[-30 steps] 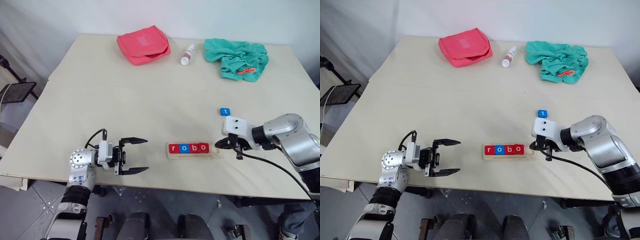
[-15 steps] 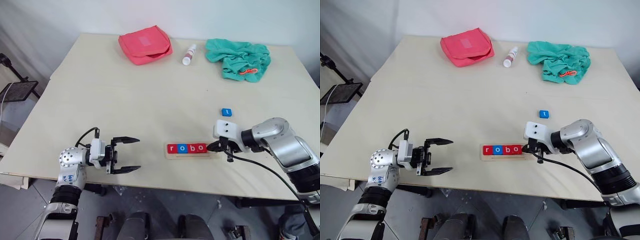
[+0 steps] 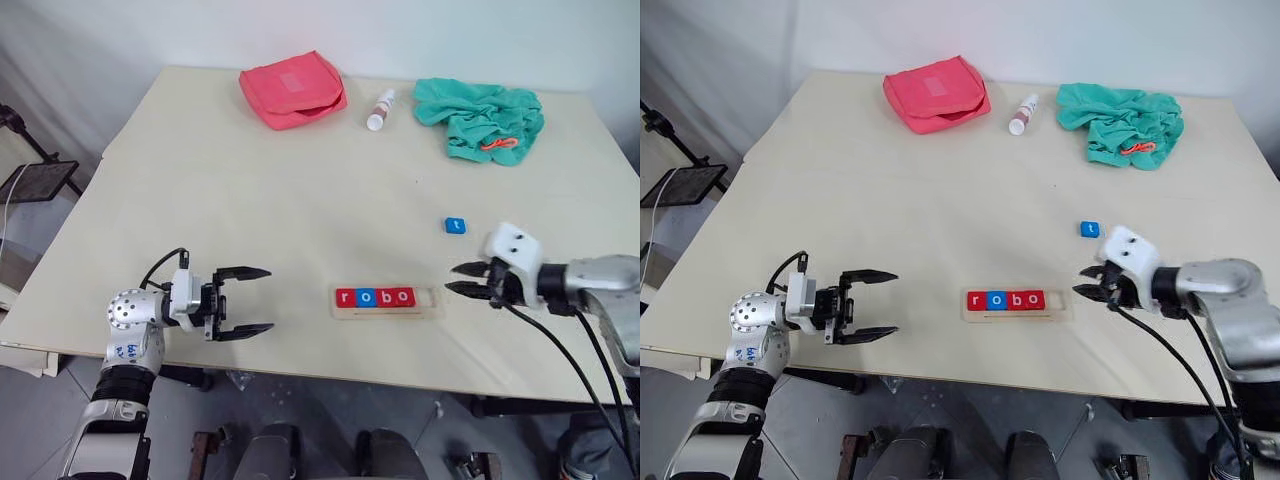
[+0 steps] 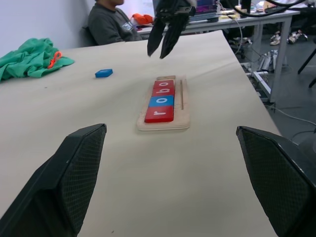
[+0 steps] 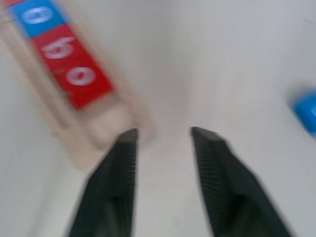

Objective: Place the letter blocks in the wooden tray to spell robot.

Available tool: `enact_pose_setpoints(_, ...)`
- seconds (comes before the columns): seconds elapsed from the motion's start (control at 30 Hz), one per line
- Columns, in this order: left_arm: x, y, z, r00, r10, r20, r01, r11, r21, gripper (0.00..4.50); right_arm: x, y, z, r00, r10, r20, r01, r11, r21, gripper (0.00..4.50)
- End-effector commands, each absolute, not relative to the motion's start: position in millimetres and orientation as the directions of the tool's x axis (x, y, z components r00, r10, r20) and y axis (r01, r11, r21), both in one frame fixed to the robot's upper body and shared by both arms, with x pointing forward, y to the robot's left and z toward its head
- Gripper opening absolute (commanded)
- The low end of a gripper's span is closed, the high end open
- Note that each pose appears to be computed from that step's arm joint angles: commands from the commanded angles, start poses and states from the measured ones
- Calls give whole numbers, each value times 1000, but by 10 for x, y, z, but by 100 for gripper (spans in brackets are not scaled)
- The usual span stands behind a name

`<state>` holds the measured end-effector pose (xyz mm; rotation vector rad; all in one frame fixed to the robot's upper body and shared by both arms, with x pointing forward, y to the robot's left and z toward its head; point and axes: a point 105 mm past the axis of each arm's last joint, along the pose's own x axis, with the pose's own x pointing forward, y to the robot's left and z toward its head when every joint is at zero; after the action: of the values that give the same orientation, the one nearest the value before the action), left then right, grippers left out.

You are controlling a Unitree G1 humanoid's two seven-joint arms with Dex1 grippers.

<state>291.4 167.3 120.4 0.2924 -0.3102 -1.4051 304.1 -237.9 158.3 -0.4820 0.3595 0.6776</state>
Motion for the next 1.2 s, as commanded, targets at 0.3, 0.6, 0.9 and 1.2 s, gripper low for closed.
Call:
enact_pose_setpoints(0.3, 2878, 1730, 1286, 57, -997, 48, 921, 71, 384, 450, 3026, -2473, 1769, 899, 365, -241, -419, 876, -240, 445)
enact_pose_setpoints(0.6, 2847, 1756, 1345, 60, -997, 46, 918, 73, 389, 450, 3435, -2493, 1798, 944, 261, -204, -287, 952, -110, 445)
enact_pose_setpoints(0.9, 2793, 1772, 1387, 89, -996, -30, 907, 69, 415, 450, 4006, -2375, 1654, 938, 242, -248, -268, 960, -76, 445)
enact_pose_setpoints(1.2, 2788, 1769, 1495, 116, -993, -34, 901, 91, 425, 450, 4322, -2412, 1537, 949, 193, -248, -214, 975, -61, 445)
